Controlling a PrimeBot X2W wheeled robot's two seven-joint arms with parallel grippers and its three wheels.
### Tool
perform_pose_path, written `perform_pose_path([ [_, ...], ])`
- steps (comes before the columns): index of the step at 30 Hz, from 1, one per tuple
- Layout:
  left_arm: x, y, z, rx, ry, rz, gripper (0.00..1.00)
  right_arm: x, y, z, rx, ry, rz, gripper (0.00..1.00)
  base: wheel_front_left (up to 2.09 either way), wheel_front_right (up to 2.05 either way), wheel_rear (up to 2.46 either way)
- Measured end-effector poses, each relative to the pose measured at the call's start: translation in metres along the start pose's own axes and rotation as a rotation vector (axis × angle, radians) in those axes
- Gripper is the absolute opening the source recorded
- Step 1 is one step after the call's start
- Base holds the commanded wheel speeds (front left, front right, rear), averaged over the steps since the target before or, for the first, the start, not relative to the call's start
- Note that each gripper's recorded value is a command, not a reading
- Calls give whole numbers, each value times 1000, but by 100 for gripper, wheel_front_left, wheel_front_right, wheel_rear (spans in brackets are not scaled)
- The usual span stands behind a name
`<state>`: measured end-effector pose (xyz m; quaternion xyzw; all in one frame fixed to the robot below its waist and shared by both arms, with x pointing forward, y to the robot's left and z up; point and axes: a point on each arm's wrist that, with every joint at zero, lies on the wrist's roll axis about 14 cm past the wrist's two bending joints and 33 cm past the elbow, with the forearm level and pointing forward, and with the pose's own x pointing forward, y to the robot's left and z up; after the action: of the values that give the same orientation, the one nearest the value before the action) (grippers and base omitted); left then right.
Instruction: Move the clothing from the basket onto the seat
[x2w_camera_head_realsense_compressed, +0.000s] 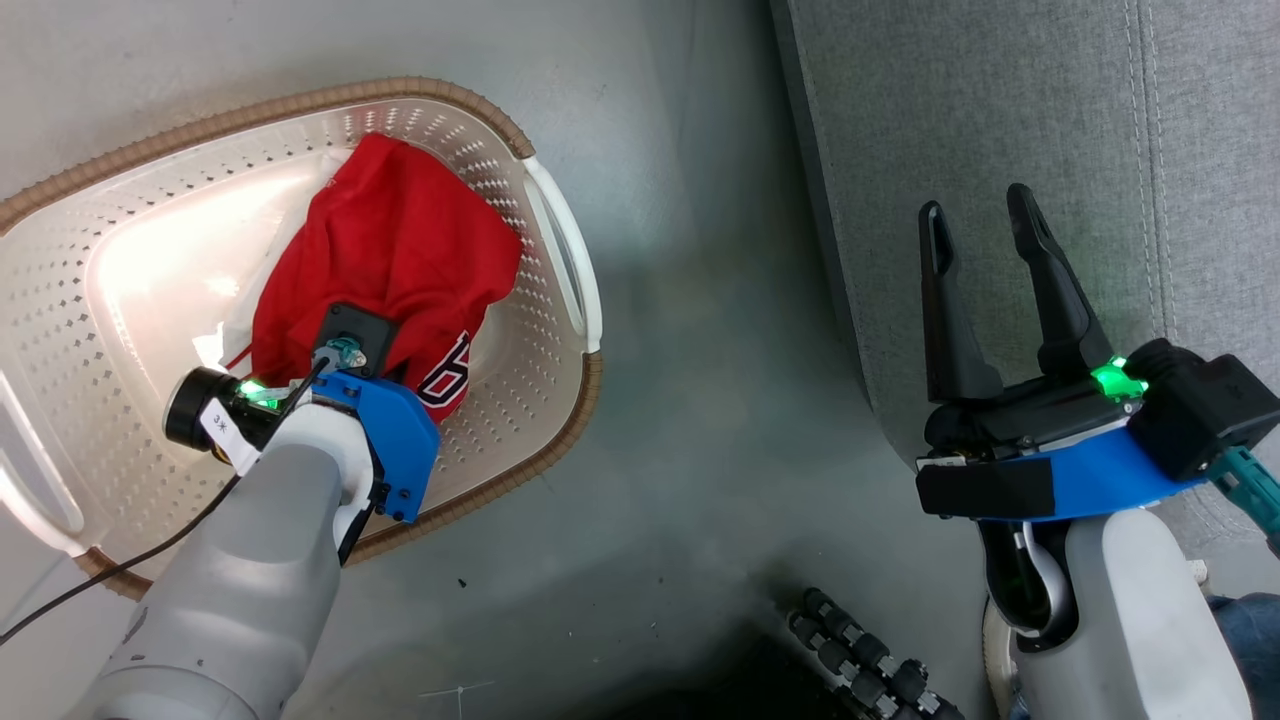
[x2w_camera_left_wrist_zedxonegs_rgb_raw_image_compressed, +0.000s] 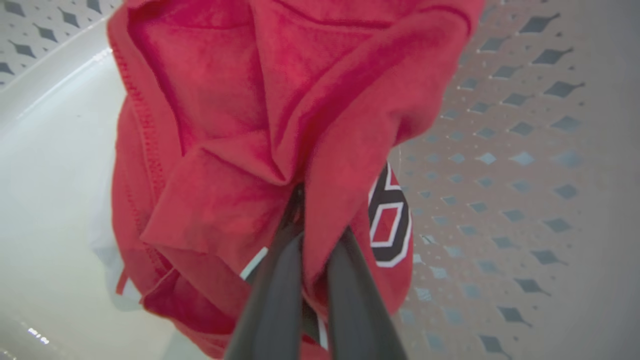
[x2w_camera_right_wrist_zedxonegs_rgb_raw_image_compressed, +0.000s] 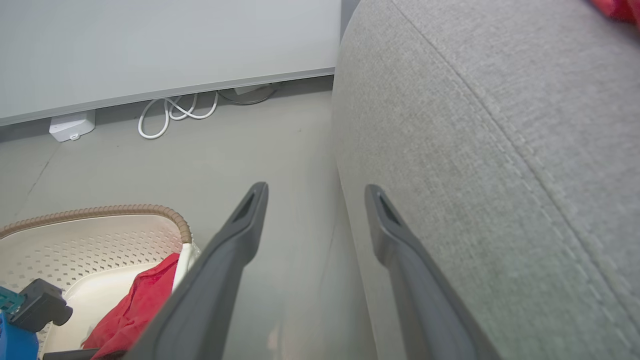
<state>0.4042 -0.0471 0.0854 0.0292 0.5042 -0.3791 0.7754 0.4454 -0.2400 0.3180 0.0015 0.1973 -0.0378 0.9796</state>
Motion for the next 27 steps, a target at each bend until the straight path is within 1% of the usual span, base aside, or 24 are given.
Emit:
perform_pose_path([
  [8,-8,4,13,-4,-36,14,0,4,8,8,6,-24,26,100,0,0,0],
  [13,-25,3,29,-4,-81,35,0,2,12,23,-6,-50,40,100,0,0,0],
  [20,-68,-5,62,23,-182,66,0,-8,24,60,-21,-119,76,100,0,0,0],
  [27,-128,-23,112,74,-345,92,0,-32,36,99,-20,-186,106,100,0,0,0],
])
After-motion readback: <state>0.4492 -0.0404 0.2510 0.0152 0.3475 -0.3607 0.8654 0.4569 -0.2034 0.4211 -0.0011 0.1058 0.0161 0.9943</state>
